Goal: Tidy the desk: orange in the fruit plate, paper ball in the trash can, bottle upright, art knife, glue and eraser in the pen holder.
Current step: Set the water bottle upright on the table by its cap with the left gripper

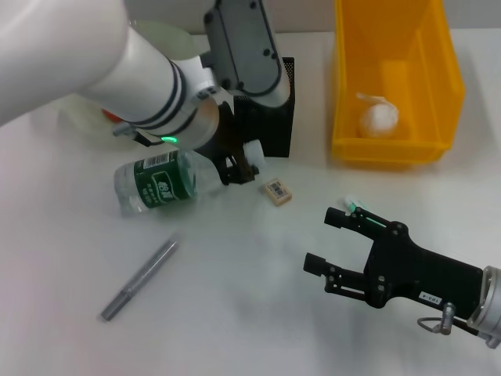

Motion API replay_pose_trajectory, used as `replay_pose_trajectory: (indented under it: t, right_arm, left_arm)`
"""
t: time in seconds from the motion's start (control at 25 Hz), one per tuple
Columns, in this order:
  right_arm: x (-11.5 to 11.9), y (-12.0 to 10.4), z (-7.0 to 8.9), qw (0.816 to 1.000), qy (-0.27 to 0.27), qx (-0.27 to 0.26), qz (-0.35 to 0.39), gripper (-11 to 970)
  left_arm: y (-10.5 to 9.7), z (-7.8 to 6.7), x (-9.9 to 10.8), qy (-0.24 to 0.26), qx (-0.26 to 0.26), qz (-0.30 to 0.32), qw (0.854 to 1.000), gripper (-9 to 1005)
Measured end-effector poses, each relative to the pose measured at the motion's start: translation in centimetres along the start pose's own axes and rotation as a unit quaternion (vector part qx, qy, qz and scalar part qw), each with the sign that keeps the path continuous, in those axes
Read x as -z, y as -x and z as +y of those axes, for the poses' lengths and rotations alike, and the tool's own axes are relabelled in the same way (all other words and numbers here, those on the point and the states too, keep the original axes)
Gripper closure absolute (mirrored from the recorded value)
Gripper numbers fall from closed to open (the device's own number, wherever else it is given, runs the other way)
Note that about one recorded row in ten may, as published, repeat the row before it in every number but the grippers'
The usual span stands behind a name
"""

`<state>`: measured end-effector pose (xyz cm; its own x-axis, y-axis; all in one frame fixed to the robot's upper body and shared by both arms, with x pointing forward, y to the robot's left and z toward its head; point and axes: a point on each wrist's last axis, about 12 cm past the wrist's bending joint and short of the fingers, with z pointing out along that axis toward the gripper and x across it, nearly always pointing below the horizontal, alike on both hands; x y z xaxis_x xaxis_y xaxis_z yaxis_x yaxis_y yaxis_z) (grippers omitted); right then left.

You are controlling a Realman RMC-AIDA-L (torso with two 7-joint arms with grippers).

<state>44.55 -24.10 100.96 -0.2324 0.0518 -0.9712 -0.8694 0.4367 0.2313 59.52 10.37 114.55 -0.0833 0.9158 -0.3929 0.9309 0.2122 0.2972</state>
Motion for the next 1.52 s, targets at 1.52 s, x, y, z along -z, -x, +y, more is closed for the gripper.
replay_pose_trajectory:
  t: [1.52]
  right_arm:
    - [-0.8, 0.3, -0.3, 1.000, 0.012, 0.004, 0.006, 142]
  left_arm:
    - [-8.9, 1.3, 7.9, 0.073, 0.207, -0.174, 0.960, 558]
